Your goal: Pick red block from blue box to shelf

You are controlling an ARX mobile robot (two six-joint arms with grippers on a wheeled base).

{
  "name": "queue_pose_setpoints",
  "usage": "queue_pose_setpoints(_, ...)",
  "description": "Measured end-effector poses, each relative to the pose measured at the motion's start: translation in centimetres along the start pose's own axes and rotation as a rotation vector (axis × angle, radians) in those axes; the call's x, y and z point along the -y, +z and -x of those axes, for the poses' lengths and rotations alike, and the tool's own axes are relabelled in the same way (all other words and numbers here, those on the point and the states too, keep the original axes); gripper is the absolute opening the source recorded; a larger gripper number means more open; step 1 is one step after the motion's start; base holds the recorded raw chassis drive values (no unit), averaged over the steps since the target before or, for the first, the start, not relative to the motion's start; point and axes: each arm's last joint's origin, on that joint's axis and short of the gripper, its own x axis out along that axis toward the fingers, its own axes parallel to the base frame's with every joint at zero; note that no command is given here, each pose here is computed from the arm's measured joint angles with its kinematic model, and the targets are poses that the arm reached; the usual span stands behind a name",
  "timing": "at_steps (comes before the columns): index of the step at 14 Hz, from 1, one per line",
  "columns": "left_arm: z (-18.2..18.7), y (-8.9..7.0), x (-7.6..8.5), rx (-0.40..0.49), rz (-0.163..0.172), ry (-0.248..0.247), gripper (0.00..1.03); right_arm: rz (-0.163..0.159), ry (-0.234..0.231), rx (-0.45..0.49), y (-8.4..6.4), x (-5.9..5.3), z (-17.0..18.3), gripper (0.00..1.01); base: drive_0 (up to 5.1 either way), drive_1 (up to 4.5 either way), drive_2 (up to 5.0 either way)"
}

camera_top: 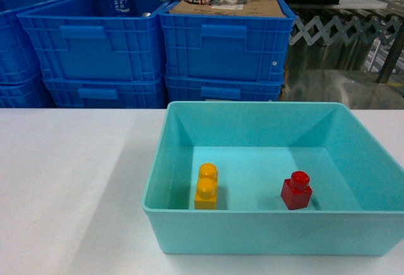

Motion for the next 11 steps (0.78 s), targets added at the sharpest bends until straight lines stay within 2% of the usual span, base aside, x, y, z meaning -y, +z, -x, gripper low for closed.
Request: queue_pose_setpoints(11, 0.00, 0.00, 0.00, 0.000, 0.000, 0.000, 0.98, 0.000, 0.000, 0.000, 0.00, 0.00, 0.00, 0.98, 0.0, 0.00, 0.0)
